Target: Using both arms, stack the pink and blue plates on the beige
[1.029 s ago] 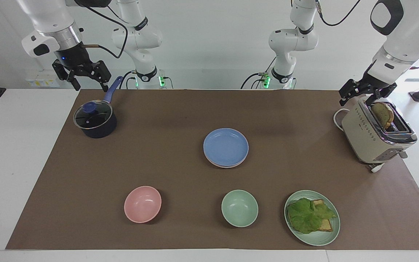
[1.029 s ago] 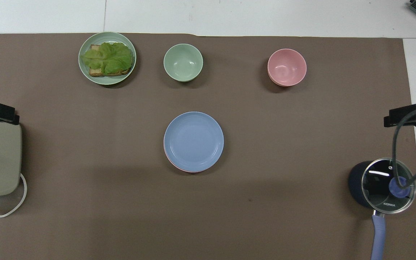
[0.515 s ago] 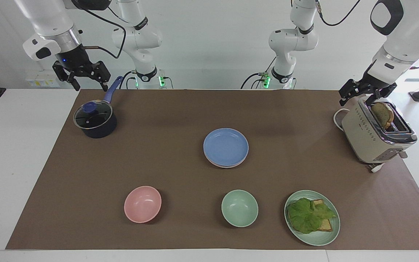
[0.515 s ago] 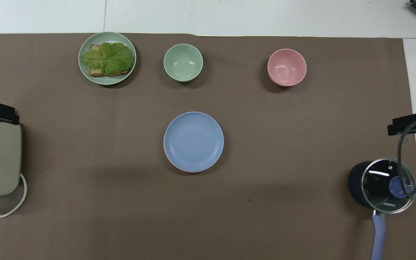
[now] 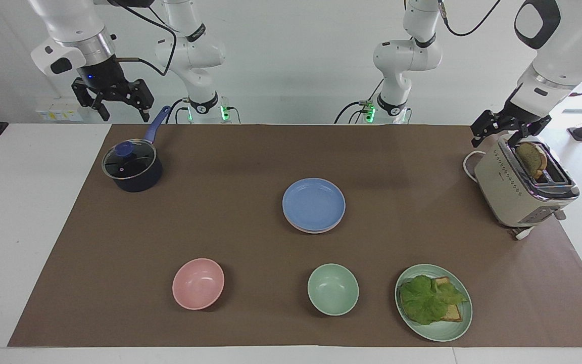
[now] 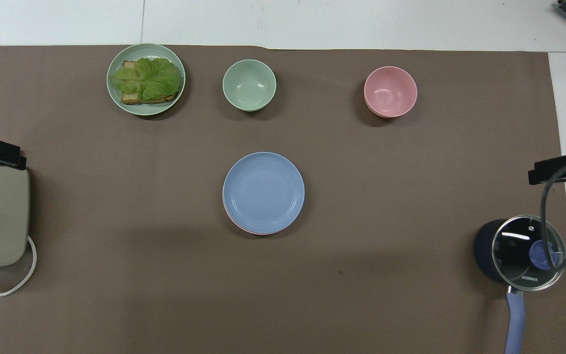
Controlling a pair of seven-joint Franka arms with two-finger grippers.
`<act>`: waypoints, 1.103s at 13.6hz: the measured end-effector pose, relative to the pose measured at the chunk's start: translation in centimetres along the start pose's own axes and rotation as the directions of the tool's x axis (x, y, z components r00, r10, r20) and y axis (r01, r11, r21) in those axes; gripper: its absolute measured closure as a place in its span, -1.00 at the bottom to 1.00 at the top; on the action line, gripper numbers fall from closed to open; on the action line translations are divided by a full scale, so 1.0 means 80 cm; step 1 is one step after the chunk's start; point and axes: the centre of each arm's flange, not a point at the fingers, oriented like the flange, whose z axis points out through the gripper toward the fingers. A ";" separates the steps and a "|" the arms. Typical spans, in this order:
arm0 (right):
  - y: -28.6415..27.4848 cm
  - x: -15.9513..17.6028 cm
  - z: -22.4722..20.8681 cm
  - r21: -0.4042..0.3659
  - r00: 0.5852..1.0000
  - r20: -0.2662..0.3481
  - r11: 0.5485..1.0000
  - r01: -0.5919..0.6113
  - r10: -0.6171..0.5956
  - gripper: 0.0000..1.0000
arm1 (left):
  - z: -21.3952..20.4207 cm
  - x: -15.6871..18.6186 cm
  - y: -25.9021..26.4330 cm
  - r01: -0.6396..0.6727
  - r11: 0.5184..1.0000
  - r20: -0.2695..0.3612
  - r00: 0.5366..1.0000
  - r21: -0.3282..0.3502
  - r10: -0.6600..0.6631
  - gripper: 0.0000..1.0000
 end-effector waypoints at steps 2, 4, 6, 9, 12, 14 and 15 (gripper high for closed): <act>-0.006 0.001 0.001 0.000 1.000 -0.006 1.000 0.009 -0.009 -1.00 | 0.000 0.000 0.000 0.000 1.000 0.000 1.000 0.000 0.000 -1.00; -0.007 0.001 0.002 -0.001 1.000 -0.004 1.000 0.010 -0.010 -1.00 | 0.000 0.000 0.000 0.000 1.000 0.000 1.000 0.000 0.000 -1.00; -0.006 0.001 0.004 -0.001 1.000 0.002 1.000 0.009 -0.009 -1.00 | 0.000 0.000 0.000 0.000 1.000 0.000 1.000 0.000 0.000 -1.00; -0.008 0.001 0.004 0.000 1.000 0.002 1.000 0.012 -0.012 -1.00 | 0.000 0.000 0.000 0.000 1.000 0.000 1.000 0.000 0.000 -1.00; -0.007 0.001 0.005 0.000 1.000 0.003 1.000 0.010 -0.010 -1.00 | 0.000 0.000 0.000 0.000 1.000 0.000 1.000 0.000 0.000 -1.00; -0.004 0.001 0.007 0.000 1.000 0.006 1.000 0.006 -0.006 -1.00 | 0.000 0.000 0.000 0.000 1.000 0.000 1.000 0.000 0.000 -1.00; -0.003 0.001 0.008 0.000 1.000 0.008 1.000 0.005 -0.005 -1.00 | 0.000 0.000 0.000 0.000 1.000 0.000 1.000 0.000 0.000 -1.00</act>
